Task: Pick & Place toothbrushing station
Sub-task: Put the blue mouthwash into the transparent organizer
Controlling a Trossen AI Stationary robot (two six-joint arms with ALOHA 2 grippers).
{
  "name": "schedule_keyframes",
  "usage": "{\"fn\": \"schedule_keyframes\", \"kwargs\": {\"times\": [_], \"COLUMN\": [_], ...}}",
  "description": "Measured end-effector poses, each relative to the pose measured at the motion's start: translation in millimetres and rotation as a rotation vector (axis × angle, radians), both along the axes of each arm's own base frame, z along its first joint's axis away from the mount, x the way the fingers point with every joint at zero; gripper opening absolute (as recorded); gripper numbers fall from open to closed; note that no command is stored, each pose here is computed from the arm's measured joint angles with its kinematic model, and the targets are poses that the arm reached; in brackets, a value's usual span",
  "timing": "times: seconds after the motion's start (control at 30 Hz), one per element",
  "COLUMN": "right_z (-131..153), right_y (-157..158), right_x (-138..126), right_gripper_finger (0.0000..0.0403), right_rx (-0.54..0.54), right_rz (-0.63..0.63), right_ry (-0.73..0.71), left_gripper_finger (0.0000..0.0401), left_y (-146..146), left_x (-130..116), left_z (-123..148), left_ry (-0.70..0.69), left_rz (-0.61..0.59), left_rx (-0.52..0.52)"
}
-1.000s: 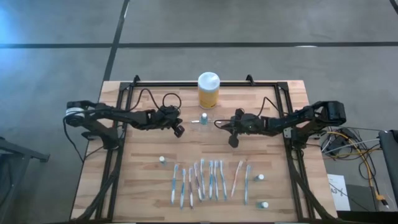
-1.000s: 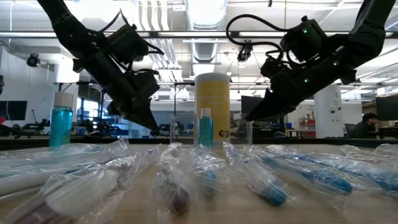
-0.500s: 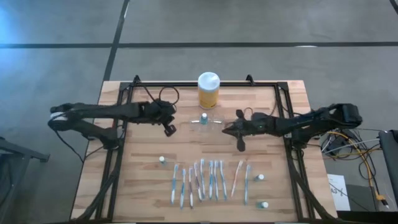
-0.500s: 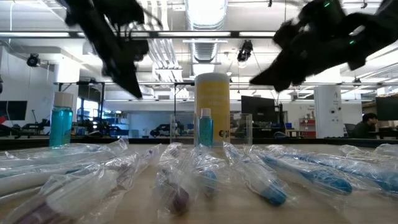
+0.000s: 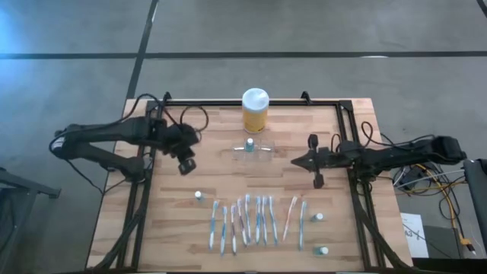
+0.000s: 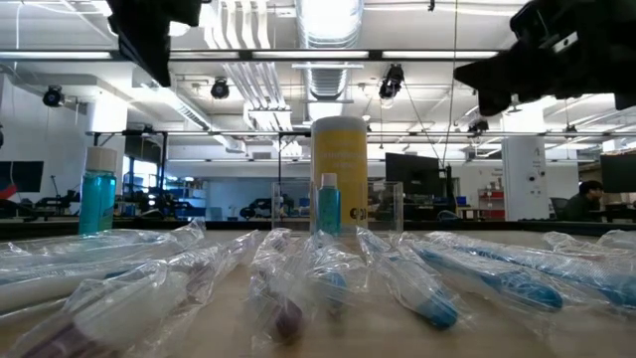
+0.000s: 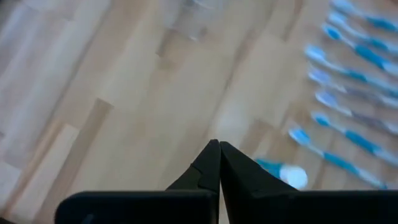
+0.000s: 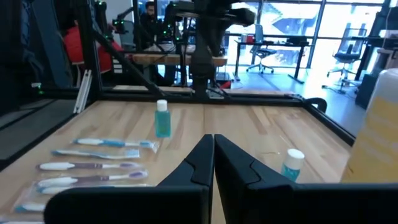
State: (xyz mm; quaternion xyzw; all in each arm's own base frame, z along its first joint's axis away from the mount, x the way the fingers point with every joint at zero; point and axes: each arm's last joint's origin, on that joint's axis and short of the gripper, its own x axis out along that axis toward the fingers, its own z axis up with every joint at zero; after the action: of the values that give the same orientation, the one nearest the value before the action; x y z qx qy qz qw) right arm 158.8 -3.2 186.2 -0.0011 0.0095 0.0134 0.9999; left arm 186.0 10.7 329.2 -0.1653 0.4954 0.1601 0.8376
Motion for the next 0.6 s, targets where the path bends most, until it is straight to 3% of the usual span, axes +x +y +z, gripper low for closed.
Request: {"fn": "schedule_keyframes", "kwargs": {"times": [0.2, 0.6], "right_z": [-2, -5], "right_y": [0, 0], "right_x": [-4, -3], "right_gripper_finger": [0.0008, 0.0008], "right_rx": [-0.001, -0.006], "right_rz": [-0.007, -0.007], "right_ry": [-0.008, 0.012], "left_gripper_finger": [0.0008, 0.0007], "left_y": [-25, -54], "left_x": [-1, -12], "left_z": [1, -3], "left_ry": [0.001, 0.076], "left_rz": [-0.182, -0.126], "left_rx": [-0.015, -0.14]}}
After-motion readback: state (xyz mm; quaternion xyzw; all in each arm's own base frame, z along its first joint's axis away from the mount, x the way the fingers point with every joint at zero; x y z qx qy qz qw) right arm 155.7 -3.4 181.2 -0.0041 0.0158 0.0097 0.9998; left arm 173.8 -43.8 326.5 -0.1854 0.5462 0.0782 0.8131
